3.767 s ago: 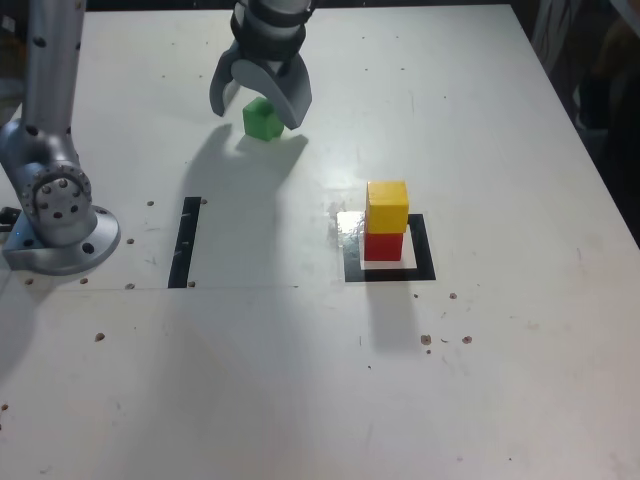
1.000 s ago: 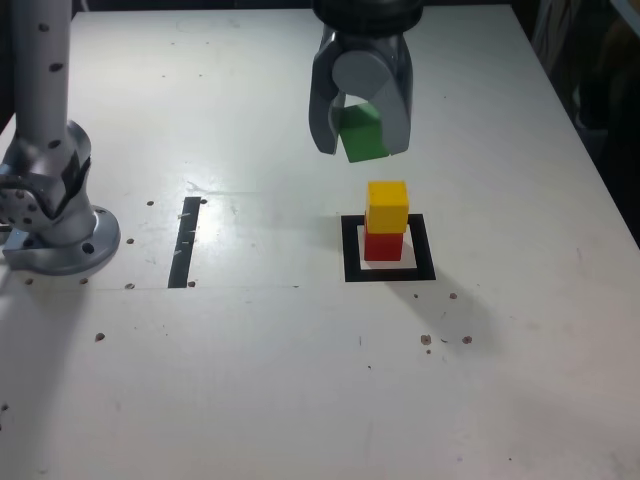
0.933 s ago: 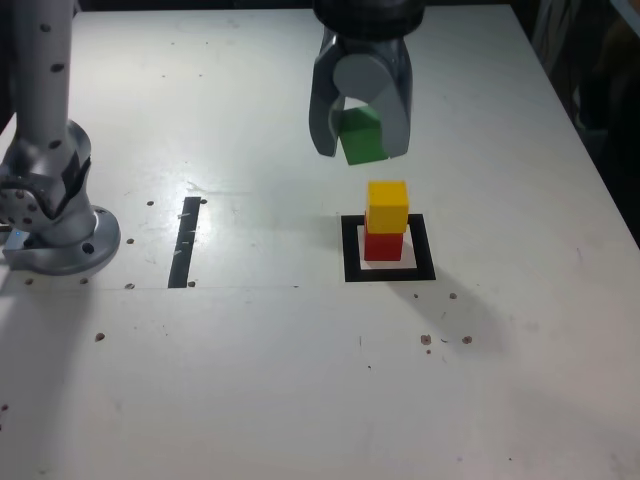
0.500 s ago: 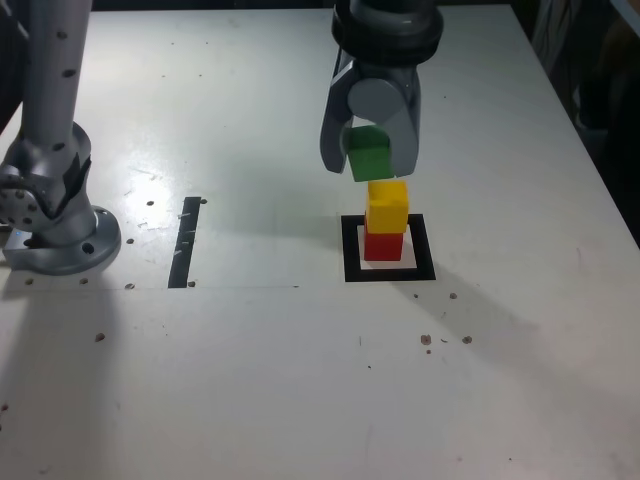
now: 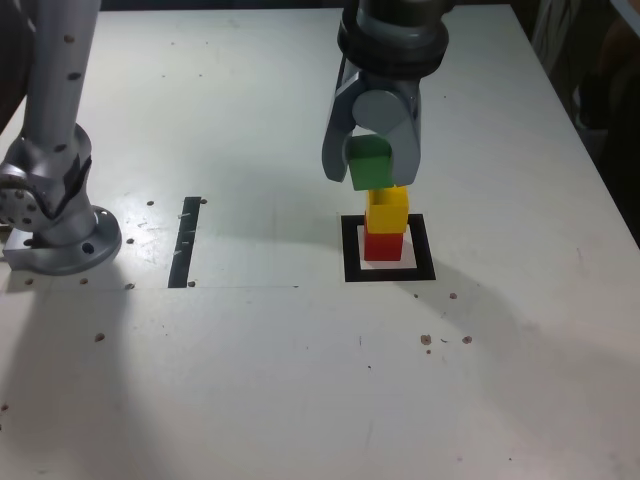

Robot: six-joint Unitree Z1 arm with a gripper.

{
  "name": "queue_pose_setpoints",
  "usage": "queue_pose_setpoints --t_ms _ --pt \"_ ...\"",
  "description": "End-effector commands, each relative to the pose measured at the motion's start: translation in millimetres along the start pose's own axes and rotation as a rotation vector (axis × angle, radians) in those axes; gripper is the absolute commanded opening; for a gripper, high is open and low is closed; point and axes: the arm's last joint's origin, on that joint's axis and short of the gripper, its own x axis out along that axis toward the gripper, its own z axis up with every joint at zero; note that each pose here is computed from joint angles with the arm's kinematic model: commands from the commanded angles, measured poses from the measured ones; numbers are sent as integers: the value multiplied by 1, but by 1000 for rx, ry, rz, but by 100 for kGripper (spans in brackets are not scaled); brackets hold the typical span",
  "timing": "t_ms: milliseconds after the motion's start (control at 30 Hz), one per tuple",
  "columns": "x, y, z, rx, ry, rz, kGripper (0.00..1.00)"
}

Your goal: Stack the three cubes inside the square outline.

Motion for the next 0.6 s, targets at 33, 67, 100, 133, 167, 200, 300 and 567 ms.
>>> queue_pose_setpoints --t_ms 33,67,100,133,167,200,300,567 --pt "1 -3 5 7 -1 -5 19" --pt "1 -4 6 9 -1 -6 19" --pt "1 -5 7 11 -1 -7 19" --pt "2 -6 8 12 -1 -7 19" --pt "2 -6 8 14 0 -8 19" --pt "2 -7 9 14 2 -8 19" --pt "4 -7 10 15 7 -11 19" --pt "9 -8 14 19 23 -13 19"
